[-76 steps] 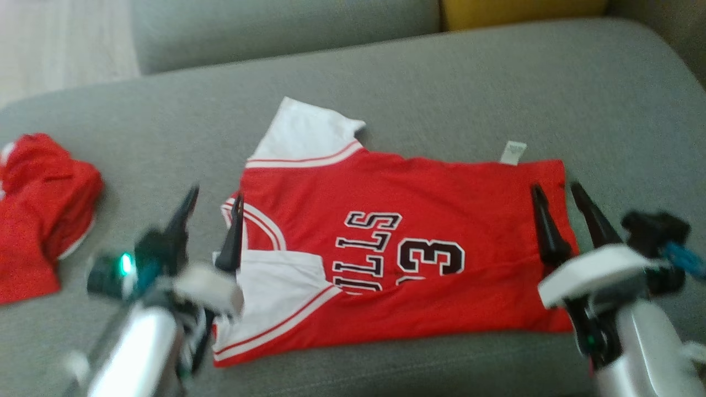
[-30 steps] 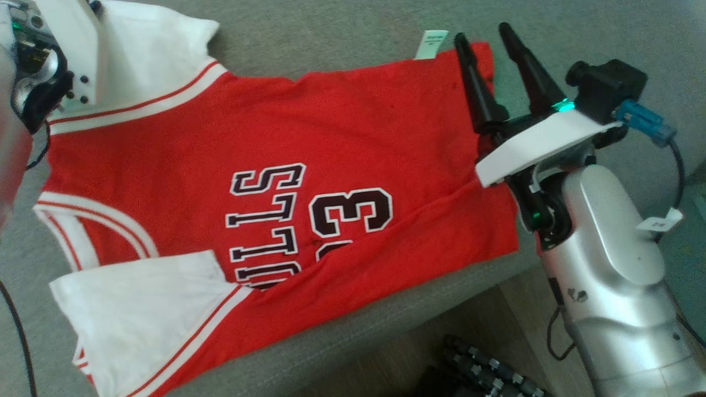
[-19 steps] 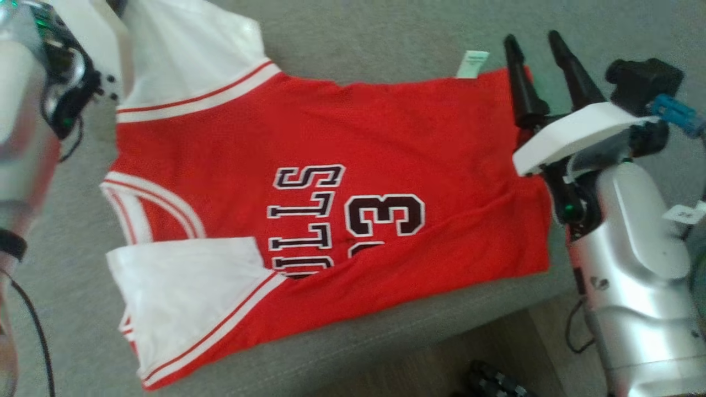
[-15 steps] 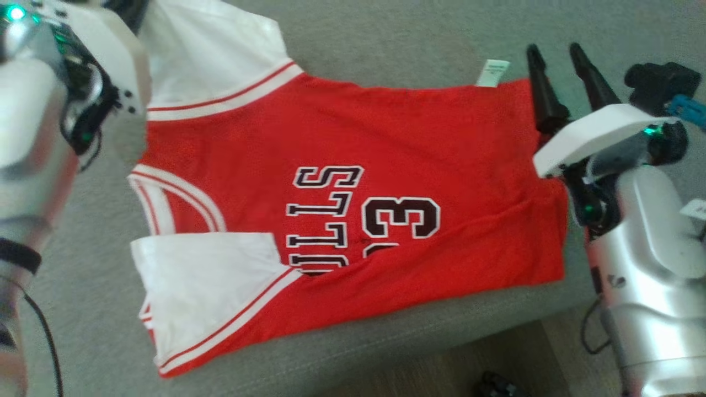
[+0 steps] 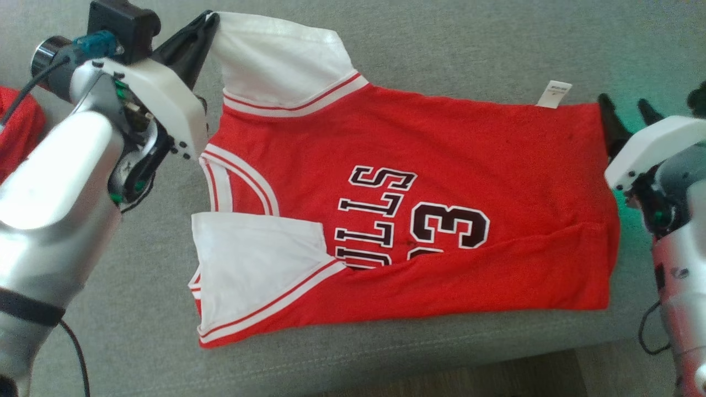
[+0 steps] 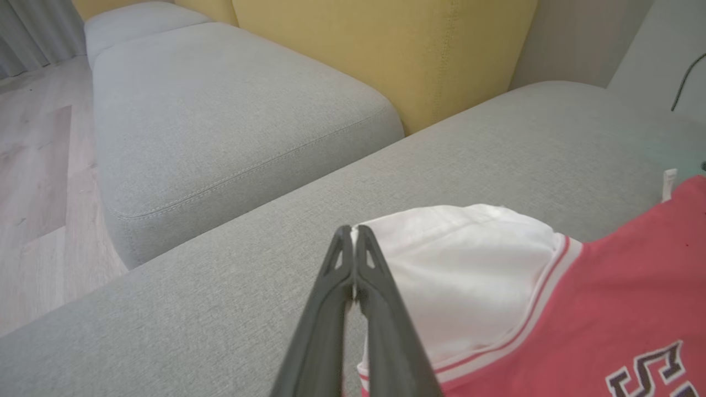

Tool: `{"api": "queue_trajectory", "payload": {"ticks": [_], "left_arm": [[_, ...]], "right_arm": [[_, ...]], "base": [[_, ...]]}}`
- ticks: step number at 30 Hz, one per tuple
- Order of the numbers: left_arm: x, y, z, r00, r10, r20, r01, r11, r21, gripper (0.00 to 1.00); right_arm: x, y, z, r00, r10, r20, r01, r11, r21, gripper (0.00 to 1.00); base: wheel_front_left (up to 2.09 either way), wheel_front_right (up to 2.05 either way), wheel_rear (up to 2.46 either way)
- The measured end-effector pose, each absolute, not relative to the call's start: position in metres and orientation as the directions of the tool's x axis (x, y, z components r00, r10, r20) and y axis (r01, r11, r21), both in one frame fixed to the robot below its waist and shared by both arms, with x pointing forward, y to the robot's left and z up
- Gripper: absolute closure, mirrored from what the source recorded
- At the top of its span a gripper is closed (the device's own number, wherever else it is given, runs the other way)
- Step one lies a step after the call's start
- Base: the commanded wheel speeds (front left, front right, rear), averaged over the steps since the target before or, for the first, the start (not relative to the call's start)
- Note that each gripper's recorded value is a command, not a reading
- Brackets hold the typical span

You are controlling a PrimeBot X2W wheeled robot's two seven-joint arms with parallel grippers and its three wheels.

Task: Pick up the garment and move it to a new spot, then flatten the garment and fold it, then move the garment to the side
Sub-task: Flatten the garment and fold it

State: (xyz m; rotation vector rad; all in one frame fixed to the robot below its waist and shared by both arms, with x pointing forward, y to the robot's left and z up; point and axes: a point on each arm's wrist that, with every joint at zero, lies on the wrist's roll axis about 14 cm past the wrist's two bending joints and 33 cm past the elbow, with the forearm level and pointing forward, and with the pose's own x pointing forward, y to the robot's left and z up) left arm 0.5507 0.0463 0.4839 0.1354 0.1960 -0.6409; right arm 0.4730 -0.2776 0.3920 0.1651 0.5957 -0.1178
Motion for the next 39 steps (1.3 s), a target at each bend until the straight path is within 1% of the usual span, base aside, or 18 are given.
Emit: {"api": "queue_trajectory", "payload": {"ticks": [5,11,14,15,16,17,20,23,25,28,35,39], "left_arm": [[0.543,0.048,0.481,0.779,-0.582,-0.231,0.609,0.791,0.059,1.00],[0.540,0.049,0.483,0.778,-0.584,-0.232,0.610,0.791,0.054,1.00],[0.540,0.049,0.486,0.780,-0.582,-0.230,0.608,0.792,0.058,1.00],[0.541,0.050,0.487,0.784,-0.577,-0.229,0.603,0.796,0.058,1.00],[0.541,0.052,0.488,0.787,-0.573,-0.228,0.598,0.799,0.058,1.00],[0.542,0.053,0.489,0.791,-0.567,-0.230,0.593,0.803,0.062,1.00],[0.544,0.057,0.491,0.799,-0.556,-0.228,0.583,0.809,0.069,1.00],[0.544,0.057,0.493,0.802,-0.553,-0.225,0.580,0.811,0.073,1.00],[0.545,0.059,0.496,0.810,-0.544,-0.220,0.571,0.817,0.079,1.00],[0.547,0.063,0.500,0.823,-0.528,-0.208,0.553,0.829,0.084,1.00],[0.557,0.076,0.493,0.858,-0.475,-0.194,0.497,0.864,0.082,1.00],[0.569,0.080,0.497,0.883,-0.443,-0.152,0.458,0.886,0.075,1.00]], "right_arm": [[0.477,-0.280,0.377,0.790,-0.072,-0.609,0.172,0.979,0.107,0.00],[0.474,-0.276,0.362,0.754,-0.064,-0.654,0.169,0.981,0.098,0.00],[0.475,-0.267,0.360,0.735,-0.030,-0.678,0.161,0.978,0.132,0.00],[0.475,-0.264,0.360,0.729,-0.016,-0.685,0.163,0.975,0.152,0.15],[0.475,-0.263,0.360,0.726,-0.008,-0.688,0.160,0.974,0.158,0.76],[0.475,-0.263,0.361,0.724,-0.006,-0.690,0.156,0.975,0.156,1.00],[0.474,-0.268,0.364,0.728,-0.014,-0.685,0.150,0.979,0.140,1.00],[0.477,-0.268,0.369,0.750,-0.015,-0.661,0.142,0.980,0.139,1.00],[0.484,-0.266,0.380,0.792,-0.016,-0.611,0.126,0.982,0.138,1.00],[0.490,-0.267,0.390,0.825,-0.022,-0.565,0.115,0.985,0.130,1.00],[0.522,-0.273,0.420,0.885,-0.042,-0.465,0.094,0.991,0.090,1.00],[0.538,-0.277,0.432,0.907,-0.058,-0.417,0.092,0.994,0.063,1.00]], "base": [[0.00,0.00,0.00],[0.00,0.00,0.00],[0.00,0.00,0.00],[0.00,0.00,0.00],[0.00,0.00,0.00],[0.00,0.00,0.00],[0.00,0.00,0.00],[0.00,0.00,0.00],[0.00,0.00,0.00],[0.00,0.00,0.00],[0.00,0.00,0.00],[0.00,0.00,0.00]]}}
